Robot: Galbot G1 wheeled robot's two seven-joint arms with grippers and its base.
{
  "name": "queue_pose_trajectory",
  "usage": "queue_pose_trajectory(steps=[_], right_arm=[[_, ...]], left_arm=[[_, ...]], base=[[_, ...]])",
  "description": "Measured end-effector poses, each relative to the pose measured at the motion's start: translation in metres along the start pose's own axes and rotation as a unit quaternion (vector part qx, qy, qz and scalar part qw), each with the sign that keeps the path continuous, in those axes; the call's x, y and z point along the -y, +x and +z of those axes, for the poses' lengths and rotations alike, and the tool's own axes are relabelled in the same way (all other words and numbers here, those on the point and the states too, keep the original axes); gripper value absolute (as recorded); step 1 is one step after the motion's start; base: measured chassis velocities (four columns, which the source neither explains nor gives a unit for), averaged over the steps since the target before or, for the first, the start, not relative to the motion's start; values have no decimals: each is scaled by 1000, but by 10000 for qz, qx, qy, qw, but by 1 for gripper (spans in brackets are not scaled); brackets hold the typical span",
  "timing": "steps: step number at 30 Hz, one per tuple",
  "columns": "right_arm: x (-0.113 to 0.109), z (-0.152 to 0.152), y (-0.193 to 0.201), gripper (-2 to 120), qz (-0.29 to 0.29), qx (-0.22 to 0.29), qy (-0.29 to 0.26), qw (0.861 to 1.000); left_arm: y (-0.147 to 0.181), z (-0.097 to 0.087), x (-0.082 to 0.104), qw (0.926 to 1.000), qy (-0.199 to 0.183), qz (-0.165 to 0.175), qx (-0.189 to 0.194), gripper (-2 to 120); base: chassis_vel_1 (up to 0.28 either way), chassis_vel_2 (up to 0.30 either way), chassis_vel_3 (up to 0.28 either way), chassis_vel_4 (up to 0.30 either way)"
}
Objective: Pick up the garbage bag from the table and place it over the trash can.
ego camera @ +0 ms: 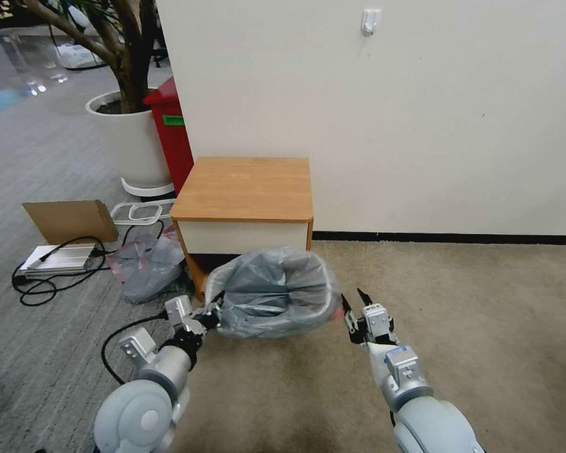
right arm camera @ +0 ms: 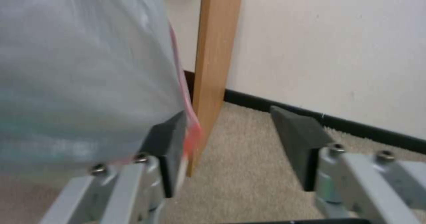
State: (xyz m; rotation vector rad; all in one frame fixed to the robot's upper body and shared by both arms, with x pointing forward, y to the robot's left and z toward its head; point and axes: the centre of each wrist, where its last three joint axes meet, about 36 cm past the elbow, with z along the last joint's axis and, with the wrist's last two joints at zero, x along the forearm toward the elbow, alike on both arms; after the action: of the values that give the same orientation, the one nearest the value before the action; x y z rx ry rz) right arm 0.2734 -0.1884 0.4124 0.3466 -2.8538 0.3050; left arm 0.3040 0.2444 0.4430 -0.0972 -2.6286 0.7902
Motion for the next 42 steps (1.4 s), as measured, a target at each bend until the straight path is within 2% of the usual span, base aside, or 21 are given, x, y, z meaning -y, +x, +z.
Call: queue_pose_trajectory(steps=[1,4,8,12,13,14,16,17,19,21,22,25,26,29,30,33,34,37,39,41,42], right_arm=[[0,0,0,53,0,0,0,10000],[8,1,5,68,200,46,-72,9998],[14,-2,8,78,407,186,-135,9989],[26,-11,4,96,616,1304,-343,9889],[26,-11,4,96,616,1304,-343,9889],[31,-17,2,98,522,1650,-277,9845],[39,-31,-1,92,260,2122,-57,9769],[44,-41,-3,86,67,2324,135,9725],[46,-46,-3,84,-26,2395,218,9707],[48,-63,-7,72,-452,2609,577,9626],[48,-63,-7,72,-452,2609,577,9626],[44,-76,-12,59,-1031,2607,1116,9534],[44,-76,-12,59,-1031,2607,1116,9534],[34,-78,-17,44,-1701,2376,1610,9427],[34,-78,-17,44,-1701,2376,1610,9427],[28,-72,-22,29,-2176,1986,1848,9376],[28,-72,-22,29,-2176,1986,1848,9376],[25,-65,-26,14,-2481,1557,1769,9397],[24,-63,-26,11,-2582,1426,1708,9401],[20,-57,-28,1,-2837,1004,1564,9407],[18,-54,-28,0,-2925,825,1505,9407]], left_arm=[[0,0,0,10000,0,0,0,5],[0,0,-2,9995,-230,-201,1,5],[-1,5,-5,9983,-473,-335,-11,5],[-2,15,-4,9927,-1158,-324,-55,5],[-2,15,-4,9927,-1158,-324,-55,5],[-2,18,-4,9893,-1439,-241,-59,5],[-2,22,-5,9811,-1935,-83,-34,5],[-3,24,-6,9745,-2242,4,6,5],[-3,24,-6,9722,-2343,35,17,5],[-3,27,-4,9650,-2619,112,58,5],[-3,27,-4,9650,-2619,112,58,5],[-3,33,0,9564,-2913,182,118,5],[-3,33,0,9564,-2913,182,118,5],[0,42,4,9488,-3146,260,144,5],[0,42,4,9488,-3146,260,144,5],[0,48,9,9470,-3193,278,197,5],[0,48,9,9470,-3193,278,197,5],[-1,51,10,9434,-3296,272,258,5],[-1,52,10,9429,-3310,275,257,5],[-2,54,11,9417,-3343,287,257,5],[-3,55,12,9411,-3358,296,257,5]], base=[[0,0,0,0],[0,0,0,0],[0,0,0,0],[0,0,0,0],[0,0,0,0],[0,0,0,0],[0,0,0,0],[0,0,0,0],[0,0,0,0],[0,0,0,0],[0,0,0,0],[0,0,0,0],[0,0,0,0],[0,0,0,0],[0,0,0,0],[0,0,0,0],[0,0,0,0],[0,0,0,0],[0,0,0,0],[0,0,0,0],[0,0,0,0]])
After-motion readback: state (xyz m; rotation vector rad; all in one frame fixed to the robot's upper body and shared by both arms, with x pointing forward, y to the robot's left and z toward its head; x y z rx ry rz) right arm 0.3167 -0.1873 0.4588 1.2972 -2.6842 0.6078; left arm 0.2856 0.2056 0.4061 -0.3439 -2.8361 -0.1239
